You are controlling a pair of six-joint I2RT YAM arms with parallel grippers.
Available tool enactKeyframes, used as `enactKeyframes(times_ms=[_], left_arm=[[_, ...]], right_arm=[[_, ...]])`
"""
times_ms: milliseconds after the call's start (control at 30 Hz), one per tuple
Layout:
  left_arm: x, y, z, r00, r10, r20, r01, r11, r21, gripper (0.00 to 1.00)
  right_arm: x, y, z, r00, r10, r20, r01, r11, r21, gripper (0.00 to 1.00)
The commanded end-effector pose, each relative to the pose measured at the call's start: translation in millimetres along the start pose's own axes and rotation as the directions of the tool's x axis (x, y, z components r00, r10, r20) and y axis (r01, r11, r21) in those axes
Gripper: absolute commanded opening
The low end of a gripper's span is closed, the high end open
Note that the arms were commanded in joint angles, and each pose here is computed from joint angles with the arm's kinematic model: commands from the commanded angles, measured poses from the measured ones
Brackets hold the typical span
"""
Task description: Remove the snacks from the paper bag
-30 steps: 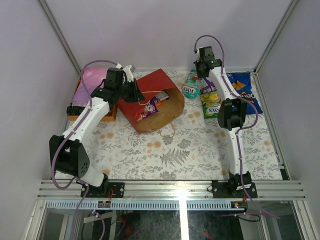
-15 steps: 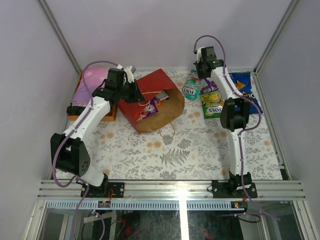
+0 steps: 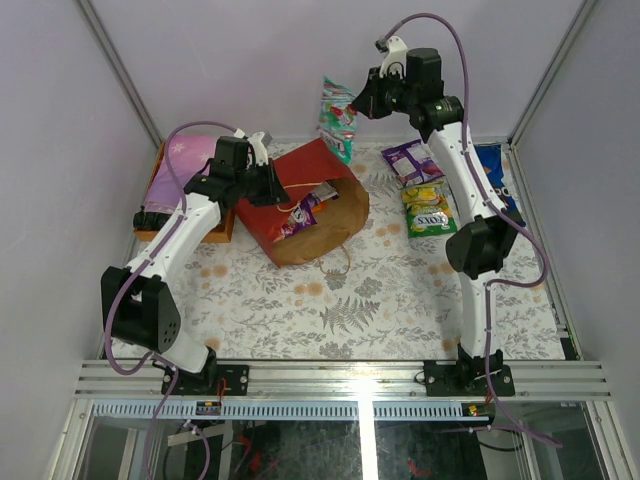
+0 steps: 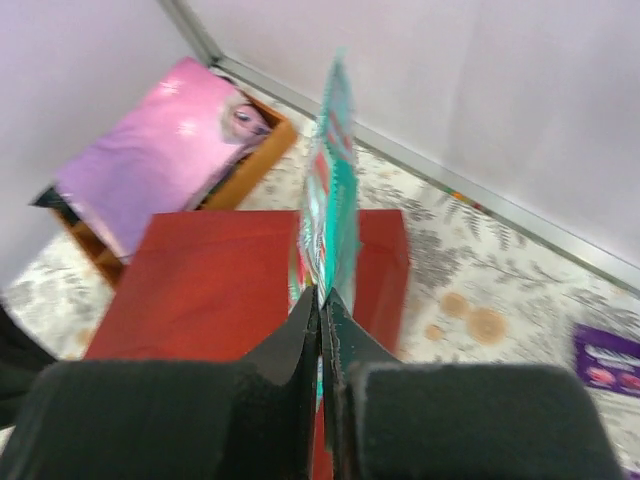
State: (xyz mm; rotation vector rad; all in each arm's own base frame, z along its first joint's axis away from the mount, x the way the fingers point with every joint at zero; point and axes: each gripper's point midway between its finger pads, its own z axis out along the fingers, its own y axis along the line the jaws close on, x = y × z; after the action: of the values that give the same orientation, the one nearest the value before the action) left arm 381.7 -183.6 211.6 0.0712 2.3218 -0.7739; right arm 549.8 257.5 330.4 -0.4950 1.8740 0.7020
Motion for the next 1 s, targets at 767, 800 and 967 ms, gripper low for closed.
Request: enactKeyframes(times_ms=[767,800,967], left_arm=[[-6.8,3.2,-5.3,0.999,0.025,0.027,-0.025,0.999,-0.02,0.0],[-7.4,3.3,-6.0,0.999,0.026,0.03,-0.025,0.999,-0.022,0.0],[-6.1,3.5,-5.2,0.999,0.023,0.025,-0.022,1.0,-0.021,0.0]], right_arm=[[96.6,-122.5,19.0,0.968,0.194,-0.161,-0.167,0.972,0.166,0.0],[98.5,-124.0,19.2,0.968,0.189,-0.168,-0.159,0.972,0.174,0.0],[107.8,-143.7,13.9,0.969,0.145,-0.202,-0.088,0.959,0.268,0.0]])
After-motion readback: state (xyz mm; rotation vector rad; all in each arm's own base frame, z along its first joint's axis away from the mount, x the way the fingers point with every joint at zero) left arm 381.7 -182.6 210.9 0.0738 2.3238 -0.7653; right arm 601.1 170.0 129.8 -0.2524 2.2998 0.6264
